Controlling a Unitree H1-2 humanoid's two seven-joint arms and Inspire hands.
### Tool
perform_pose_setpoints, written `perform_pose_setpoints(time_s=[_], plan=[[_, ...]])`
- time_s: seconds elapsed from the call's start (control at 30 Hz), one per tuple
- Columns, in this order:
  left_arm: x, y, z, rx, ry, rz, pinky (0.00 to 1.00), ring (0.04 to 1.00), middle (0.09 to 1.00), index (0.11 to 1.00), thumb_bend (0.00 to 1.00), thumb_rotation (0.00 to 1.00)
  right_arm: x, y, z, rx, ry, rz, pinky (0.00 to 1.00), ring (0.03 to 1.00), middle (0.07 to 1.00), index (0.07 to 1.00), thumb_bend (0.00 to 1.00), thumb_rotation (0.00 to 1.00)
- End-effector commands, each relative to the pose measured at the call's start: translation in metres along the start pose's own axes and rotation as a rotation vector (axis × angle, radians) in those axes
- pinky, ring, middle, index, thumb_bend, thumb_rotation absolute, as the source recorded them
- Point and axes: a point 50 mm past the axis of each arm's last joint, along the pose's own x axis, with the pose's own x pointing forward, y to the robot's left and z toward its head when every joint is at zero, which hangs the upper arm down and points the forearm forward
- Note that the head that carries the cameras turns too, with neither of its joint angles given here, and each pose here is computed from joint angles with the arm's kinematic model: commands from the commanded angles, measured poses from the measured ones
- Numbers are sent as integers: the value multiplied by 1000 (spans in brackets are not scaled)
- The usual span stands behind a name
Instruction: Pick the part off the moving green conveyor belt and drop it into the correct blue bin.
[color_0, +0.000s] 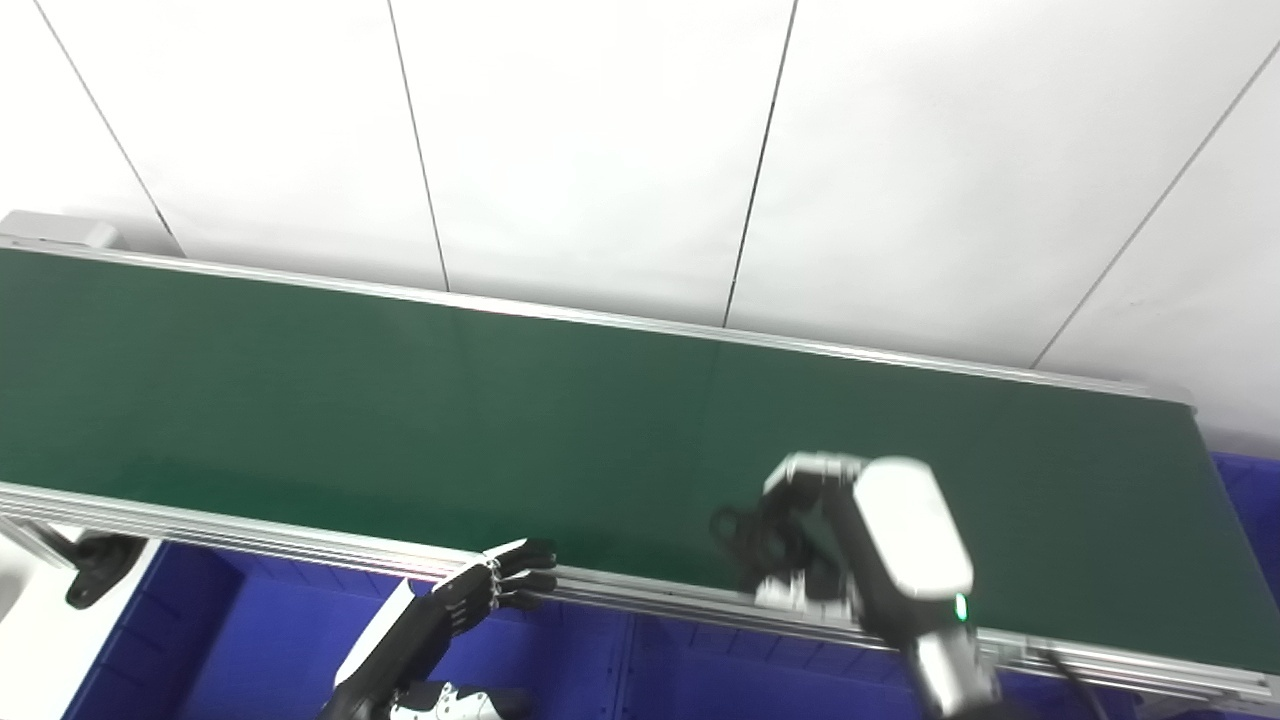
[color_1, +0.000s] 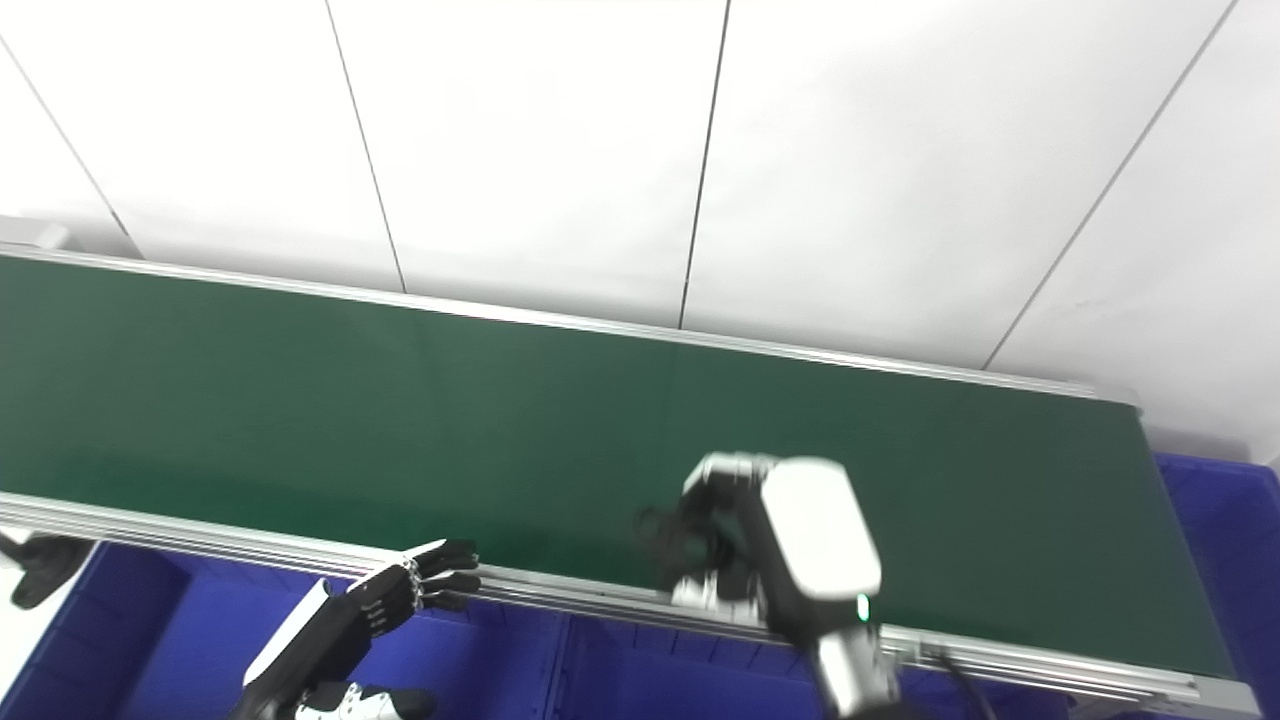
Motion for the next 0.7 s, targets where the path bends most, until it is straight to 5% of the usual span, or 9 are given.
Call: perform_pose_setpoints(time_s=[0.0, 0.37, 0.67], plan=[[-1, 6, 10, 7, -53, 6, 723, 784, 844, 843, 835, 478, -9, -8, 18, 17, -84, -58, 425, 509, 481, 427, 496, 0], [2, 6, 25, 3, -65, 13, 712, 772, 831, 835, 826, 440, -62, 24, 29, 121, 25, 86, 408, 493, 491, 447, 498, 0], [9, 9, 35, -2, -63, 21, 692, 760, 818, 819, 843, 421, -62, 46, 12, 55, 179, 290, 358, 490, 538, 460, 493, 0]])
